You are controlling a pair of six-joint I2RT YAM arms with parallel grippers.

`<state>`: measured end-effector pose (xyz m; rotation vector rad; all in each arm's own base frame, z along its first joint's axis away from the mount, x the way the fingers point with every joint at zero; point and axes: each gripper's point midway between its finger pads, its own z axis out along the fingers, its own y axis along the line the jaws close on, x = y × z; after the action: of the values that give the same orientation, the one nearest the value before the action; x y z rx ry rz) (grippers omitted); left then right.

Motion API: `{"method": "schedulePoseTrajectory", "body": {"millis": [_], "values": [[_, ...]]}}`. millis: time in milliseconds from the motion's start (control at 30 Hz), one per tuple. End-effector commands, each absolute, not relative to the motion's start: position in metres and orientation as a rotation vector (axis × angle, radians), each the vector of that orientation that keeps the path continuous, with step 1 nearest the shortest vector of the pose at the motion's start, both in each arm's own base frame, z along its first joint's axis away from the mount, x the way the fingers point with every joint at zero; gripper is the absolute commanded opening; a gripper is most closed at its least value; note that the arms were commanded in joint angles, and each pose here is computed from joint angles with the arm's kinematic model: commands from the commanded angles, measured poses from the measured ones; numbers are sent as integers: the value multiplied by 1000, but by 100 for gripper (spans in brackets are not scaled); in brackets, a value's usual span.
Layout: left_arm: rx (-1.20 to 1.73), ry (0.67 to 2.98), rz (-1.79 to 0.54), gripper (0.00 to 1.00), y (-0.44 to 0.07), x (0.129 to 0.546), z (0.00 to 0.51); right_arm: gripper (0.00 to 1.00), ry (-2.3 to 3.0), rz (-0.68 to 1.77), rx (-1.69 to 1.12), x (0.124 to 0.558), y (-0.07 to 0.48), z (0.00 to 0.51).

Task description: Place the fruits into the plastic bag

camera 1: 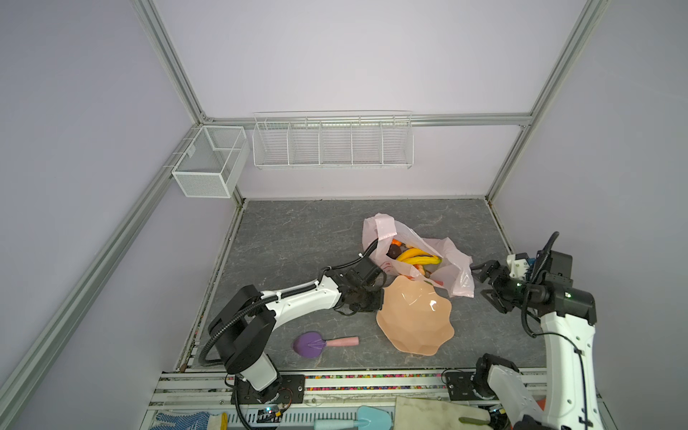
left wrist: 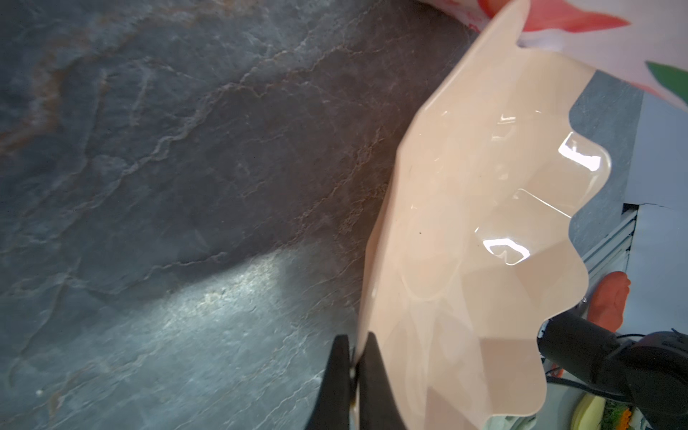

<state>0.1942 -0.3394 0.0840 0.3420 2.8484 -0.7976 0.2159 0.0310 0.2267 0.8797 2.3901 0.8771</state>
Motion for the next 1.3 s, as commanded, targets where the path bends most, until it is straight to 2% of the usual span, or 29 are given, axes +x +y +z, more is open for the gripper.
{"method": "schedulePoseTrajectory", "body": {"millis": [0, 333, 700, 900, 933, 1000, 1067, 1167, 1267], "values": [[293, 2864, -695, 0, -318, 199, 76, 88, 2360, 896, 864, 221, 31, 236], [156, 2849, -665, 0, -269, 213, 79, 88, 2358, 892, 865, 222, 30, 236], [43, 2858, -470, 0, -198, 240, 79, 88, 2350, 894, 866, 234, 26, 237], [31, 2859, -445, 2, -178, 250, 76, 88, 2358, 884, 863, 241, 23, 239], [36, 2852, -459, 9, -179, 251, 78, 88, 2360, 881, 859, 242, 22, 239], [47, 2826, -508, 38, -186, 255, 85, 88, 2370, 850, 851, 243, 19, 239], [41, 2806, -526, 59, -189, 258, 92, 88, 2389, 796, 846, 244, 13, 238], [29, 2779, -539, 72, -189, 260, 104, 88, 2424, 697, 833, 248, 0, 244], [1, 2748, -525, 78, -182, 261, 123, 88, 2404, 602, 813, 258, -16, 262]]}}
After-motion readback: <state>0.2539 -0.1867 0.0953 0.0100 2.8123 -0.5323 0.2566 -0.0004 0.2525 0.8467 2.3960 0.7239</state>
